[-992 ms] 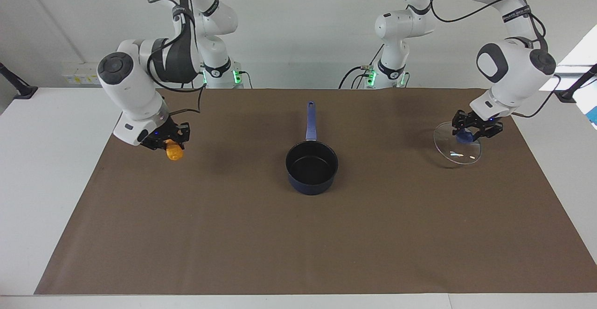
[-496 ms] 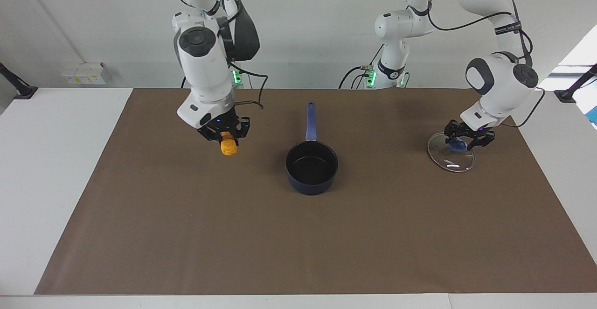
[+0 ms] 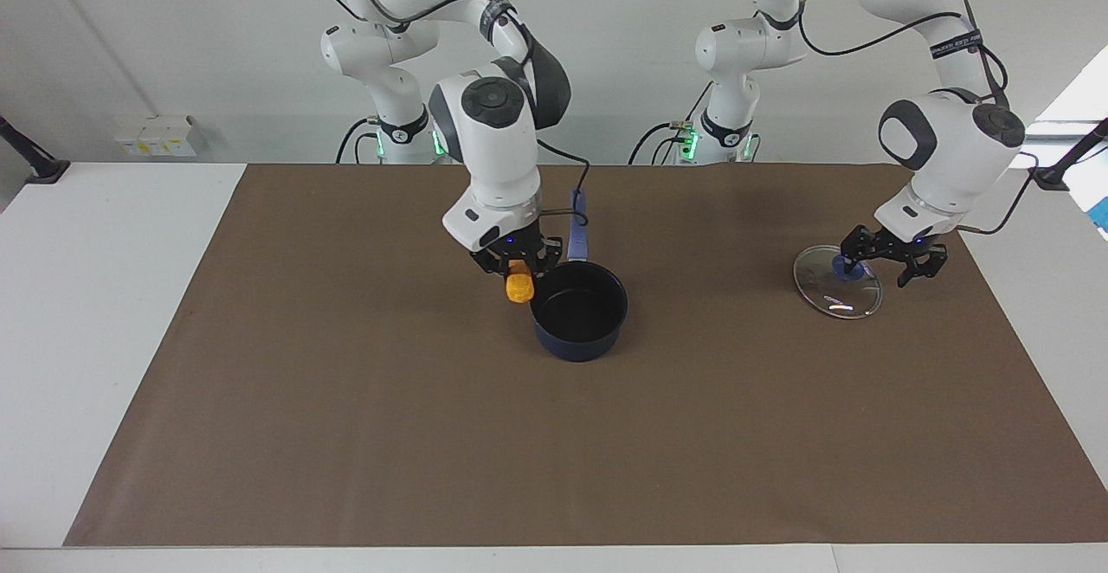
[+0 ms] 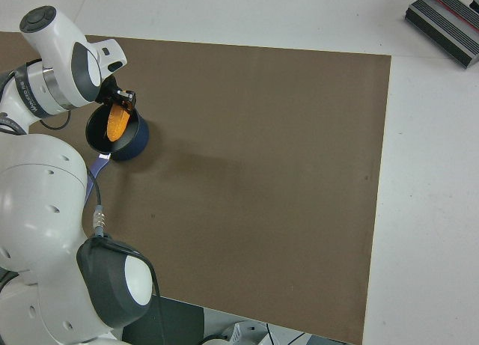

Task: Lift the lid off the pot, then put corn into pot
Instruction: 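Lower the lid onto the table with the left gripper while the right carries corn, then release the lid with the left gripper while the right gripper lowers corn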

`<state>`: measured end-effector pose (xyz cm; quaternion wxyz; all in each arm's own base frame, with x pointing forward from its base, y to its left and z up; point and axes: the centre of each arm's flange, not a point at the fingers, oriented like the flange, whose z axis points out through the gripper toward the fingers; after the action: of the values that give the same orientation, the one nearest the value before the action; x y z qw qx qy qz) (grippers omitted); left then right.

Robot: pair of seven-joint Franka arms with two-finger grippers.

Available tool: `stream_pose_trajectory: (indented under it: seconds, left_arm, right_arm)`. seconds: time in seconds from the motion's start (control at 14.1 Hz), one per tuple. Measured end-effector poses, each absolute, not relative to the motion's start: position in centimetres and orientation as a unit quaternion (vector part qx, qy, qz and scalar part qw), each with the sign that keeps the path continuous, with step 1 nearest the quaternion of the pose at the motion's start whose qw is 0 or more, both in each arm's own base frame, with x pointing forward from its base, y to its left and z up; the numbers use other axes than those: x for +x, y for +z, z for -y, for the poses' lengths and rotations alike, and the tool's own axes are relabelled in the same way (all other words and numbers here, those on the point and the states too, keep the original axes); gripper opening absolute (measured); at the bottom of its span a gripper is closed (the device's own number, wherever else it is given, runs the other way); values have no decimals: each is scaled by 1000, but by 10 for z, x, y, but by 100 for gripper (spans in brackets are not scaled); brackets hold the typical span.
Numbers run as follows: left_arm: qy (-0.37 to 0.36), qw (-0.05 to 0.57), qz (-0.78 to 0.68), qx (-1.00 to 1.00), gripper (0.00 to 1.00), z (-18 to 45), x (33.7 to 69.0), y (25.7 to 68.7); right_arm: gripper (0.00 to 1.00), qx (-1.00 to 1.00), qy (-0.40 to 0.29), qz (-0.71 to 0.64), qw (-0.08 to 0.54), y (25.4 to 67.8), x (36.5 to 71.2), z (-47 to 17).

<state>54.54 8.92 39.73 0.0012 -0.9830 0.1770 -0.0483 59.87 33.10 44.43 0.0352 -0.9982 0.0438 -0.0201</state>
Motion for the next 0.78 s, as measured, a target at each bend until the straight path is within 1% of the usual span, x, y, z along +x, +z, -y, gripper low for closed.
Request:
stream_pose_trajectory:
  seconds: [0.21, 0.35, 0.57, 0.78]
  left_arm:
    - [-60, -2, -128, -990, 100, -62, 564, 428]
    - [-50, -9, -83, -995, 100, -47, 576, 448]
    - [-34, -15, -38, -999, 100, -26, 590, 472]
    - [-13, -18, -8, -1000, 100, -14, 593, 501]
  right_arm:
    - [41, -997, -33, -48, 46, 407, 606, -375]
    - [41, -997, -34, -48, 46, 387, 610, -381]
    - [41, -997, -30, -50, 45, 379, 612, -381]
    - [41, -998, -22, -44, 46, 372, 605, -389]
